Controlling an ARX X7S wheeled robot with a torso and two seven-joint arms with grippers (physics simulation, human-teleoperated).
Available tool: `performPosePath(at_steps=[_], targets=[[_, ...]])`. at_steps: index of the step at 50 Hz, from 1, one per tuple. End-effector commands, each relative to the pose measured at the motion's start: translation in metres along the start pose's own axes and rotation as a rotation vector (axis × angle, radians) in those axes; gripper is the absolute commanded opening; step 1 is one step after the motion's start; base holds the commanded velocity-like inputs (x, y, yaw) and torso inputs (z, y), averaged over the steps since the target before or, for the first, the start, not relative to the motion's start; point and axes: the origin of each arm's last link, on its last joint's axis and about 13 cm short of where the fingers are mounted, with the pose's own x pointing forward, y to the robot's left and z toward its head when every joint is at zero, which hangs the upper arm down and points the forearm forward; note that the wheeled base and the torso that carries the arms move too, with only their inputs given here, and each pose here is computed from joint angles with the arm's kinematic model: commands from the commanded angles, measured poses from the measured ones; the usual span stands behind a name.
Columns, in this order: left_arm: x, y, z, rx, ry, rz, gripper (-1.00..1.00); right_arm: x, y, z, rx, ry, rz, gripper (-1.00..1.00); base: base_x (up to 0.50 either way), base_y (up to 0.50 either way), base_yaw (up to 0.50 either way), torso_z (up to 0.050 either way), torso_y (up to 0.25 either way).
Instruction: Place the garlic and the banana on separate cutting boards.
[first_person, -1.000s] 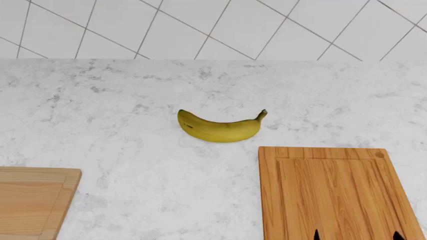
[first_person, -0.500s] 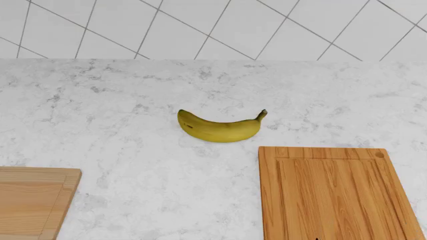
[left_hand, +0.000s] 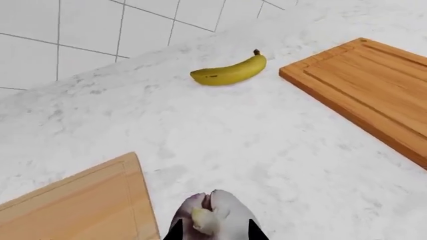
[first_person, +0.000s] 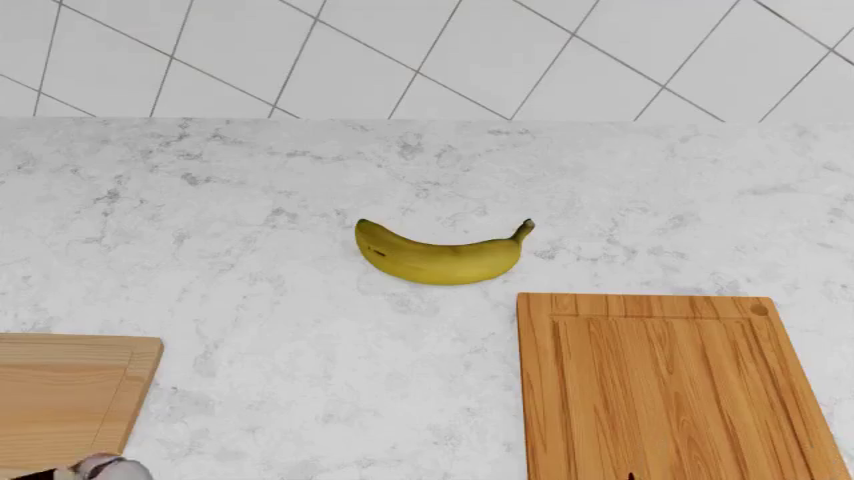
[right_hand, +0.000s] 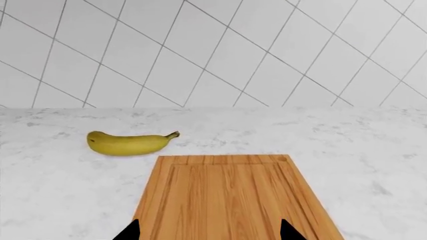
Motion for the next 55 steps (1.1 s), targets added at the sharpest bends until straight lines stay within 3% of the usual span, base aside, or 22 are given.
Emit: performPosePath(at_steps=[1,11,20,27,36,42,48,55], targets=[[-0.006,0.026,0.014,-0.04,-0.066,0.167,-1.0,0.001,0.001,0.002,-0.001,-0.004,0.003,1.0,0.0,0.0,0.0,0.0,0.0],[0.003,0.059,0.008,-0.074,-0.045,0.332,-1.0,0.0,0.002,0.003,-0.028,-0.001,0.009,1.0,0.0,0.0,0.0,0.0,0.0],[0.016,0.099,0.011,-0.051,-0.009,0.481,-1.0,-0.001,0.001,0.006,-0.023,-0.004,0.009,1.0,0.0,0.0,0.0,0.0,0.0],[0.025,0.109,-0.001,-0.041,0.042,0.513,-1.0,0.0,0.002,0.005,-0.023,-0.002,0.012,1.0,0.0,0.0,0.0,0.0,0.0],[0.039,0.133,-0.009,-0.047,0.087,0.597,-1.0,0.0,0.003,0.005,-0.02,-0.001,0.014,1.0,0.0,0.0,0.0,0.0,0.0],[0.045,0.132,-0.022,-0.064,0.125,0.577,-1.0,0.001,0.003,0.004,-0.018,0.001,0.018,1.0,0.0,0.0,0.0,0.0,0.0],[0.05,0.119,-0.036,-0.04,0.209,0.461,-1.0,0.001,0.003,0.001,-0.014,0.007,0.018,1.0,0.0,0.0,0.0,0.0,0.0],[0.049,0.117,-0.041,-0.049,0.231,0.457,-1.0,0.001,0.003,-0.002,-0.009,0.013,0.017,1.0,0.0,0.0,0.0,0.0,0.0]])
